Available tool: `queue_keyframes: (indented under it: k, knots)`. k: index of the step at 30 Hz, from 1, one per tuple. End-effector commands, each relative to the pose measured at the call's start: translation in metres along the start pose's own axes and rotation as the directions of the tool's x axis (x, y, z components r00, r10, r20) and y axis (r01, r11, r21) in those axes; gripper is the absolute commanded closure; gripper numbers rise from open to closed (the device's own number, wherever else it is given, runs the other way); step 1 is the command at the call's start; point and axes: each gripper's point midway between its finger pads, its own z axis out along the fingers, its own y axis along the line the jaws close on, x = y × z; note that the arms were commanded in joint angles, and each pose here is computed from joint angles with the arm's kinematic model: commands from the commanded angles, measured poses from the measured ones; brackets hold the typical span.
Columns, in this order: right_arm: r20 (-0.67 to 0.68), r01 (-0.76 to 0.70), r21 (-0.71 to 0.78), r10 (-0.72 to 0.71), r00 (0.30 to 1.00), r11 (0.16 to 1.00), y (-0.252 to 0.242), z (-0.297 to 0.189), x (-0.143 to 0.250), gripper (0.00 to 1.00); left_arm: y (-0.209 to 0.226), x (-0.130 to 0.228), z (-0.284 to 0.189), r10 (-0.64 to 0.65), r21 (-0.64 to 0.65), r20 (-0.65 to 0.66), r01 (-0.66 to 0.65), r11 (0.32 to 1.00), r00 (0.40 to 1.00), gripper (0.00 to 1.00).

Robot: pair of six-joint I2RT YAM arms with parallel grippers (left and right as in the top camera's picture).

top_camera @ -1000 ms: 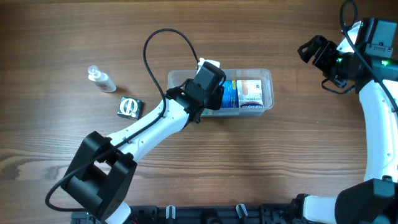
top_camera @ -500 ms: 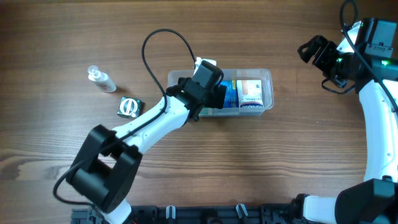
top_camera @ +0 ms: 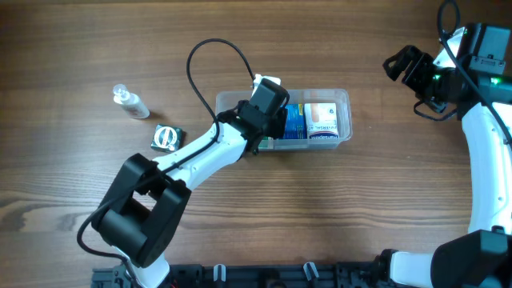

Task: Pack container
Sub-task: 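Lower the medicine box upright beside the Vicks box in the container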

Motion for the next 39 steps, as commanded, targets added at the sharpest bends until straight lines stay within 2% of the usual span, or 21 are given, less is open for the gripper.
queue_keyframes:
  k: [1,8,10,13,15,16,17,19,20,23,24,25,27,28,30,31,33,37,39]
  knots:
    - [0.020,0.004,-0.025,-0.003,1.000,1.000,0.007,-0.009,-0.002,0.00,0.001,0.003,0.005,0.006,0.003,-0.014,-0.006,1.000,1.000,0.42]
    - [0.020,0.003,-0.026,-0.003,1.000,1.000,0.007,-0.009,-0.002,0.00,0.003,0.005,0.007,0.004,-0.003,-0.019,-0.004,1.000,1.000,0.42]
    - [0.020,0.004,-0.025,-0.003,1.000,1.000,0.007,-0.009,-0.002,0.00,0.004,0.008,0.010,0.028,-0.006,-0.032,-0.028,1.000,0.999,0.50]
    - [0.020,0.004,-0.026,-0.003,1.000,1.000,0.007,-0.009,-0.002,0.00,0.006,0.011,0.011,0.033,-0.014,-0.043,-0.034,0.999,0.999,0.56]
    - [0.020,0.003,-0.026,-0.003,1.000,1.000,0.007,-0.009,-0.002,0.00,0.005,0.011,0.011,0.033,-0.013,-0.040,-0.033,0.999,0.999,0.56]
    - [0.020,0.004,-0.026,-0.003,1.000,1.000,0.007,-0.009,-0.002,0.00,0.005,0.010,0.011,0.032,-0.012,-0.037,-0.032,0.999,0.999,0.54]
    - [0.020,0.004,-0.025,-0.003,1.000,1.000,0.007,-0.009,-0.002,0.00,0.005,0.010,0.011,0.032,-0.012,-0.038,-0.032,0.999,0.999,0.47]
    - [0.020,0.004,-0.025,-0.003,1.000,1.000,0.007,-0.009,-0.002,0.00,0.005,0.010,0.011,0.032,-0.012,-0.039,-0.032,0.999,0.999,0.26]
    - [0.020,0.003,-0.025,-0.003,1.000,1.000,0.007,-0.009,-0.002,0.00,0.005,0.011,0.011,0.032,-0.012,-0.039,-0.032,0.999,0.999,0.20]
    - [0.020,0.003,-0.025,-0.003,1.000,1.000,0.007,-0.009,-0.002,0.00,0.005,0.011,0.011,0.032,-0.012,-0.040,-0.032,0.999,0.999,0.21]
    - [0.020,0.004,-0.025,-0.003,1.000,1.000,0.007,-0.009,-0.002,0.00,0.005,0.011,0.011,0.032,-0.012,-0.039,-0.032,0.999,0.999,0.24]
    - [0.020,0.004,-0.025,-0.003,1.000,1.000,0.007,-0.009,-0.002,0.00,0.005,0.011,0.011,0.032,-0.012,-0.039,-0.033,0.999,0.999,0.34]
    - [0.020,0.004,-0.026,-0.003,1.000,1.000,0.007,-0.009,-0.002,0.00,0.005,0.011,0.011,0.032,-0.012,-0.040,-0.032,0.999,0.999,0.37]
    - [0.020,0.004,-0.025,-0.003,1.000,1.000,0.007,-0.009,-0.002,0.00,0.005,0.011,0.011,0.032,-0.012,-0.040,-0.032,0.999,0.999,0.34]
    - [0.020,0.004,-0.025,-0.003,1.000,1.000,0.007,-0.009,-0.002,0.00,0.005,0.011,0.012,0.032,-0.013,-0.041,-0.033,0.999,0.999,0.16]
    - [0.020,0.004,-0.025,-0.003,1.000,1.000,0.007,-0.009,-0.002,0.00,0.005,0.011,0.012,0.032,-0.013,-0.041,-0.033,0.999,0.999,0.13]
    - [0.020,0.003,-0.025,-0.003,1.000,1.000,0.007,-0.009,-0.002,0.00,0.005,0.011,0.012,0.032,-0.013,-0.041,-0.033,0.999,0.999,0.12]
    - [0.020,0.003,-0.025,-0.003,1.000,1.000,0.007,-0.009,-0.002,0.00,0.006,0.012,0.012,0.033,-0.015,-0.046,-0.034,0.999,0.998,0.23]
    - [0.020,0.004,-0.026,-0.003,1.000,1.000,0.007,-0.009,-0.002,0.00,0.006,0.014,0.012,0.034,-0.017,-0.051,-0.035,0.999,0.998,0.25]
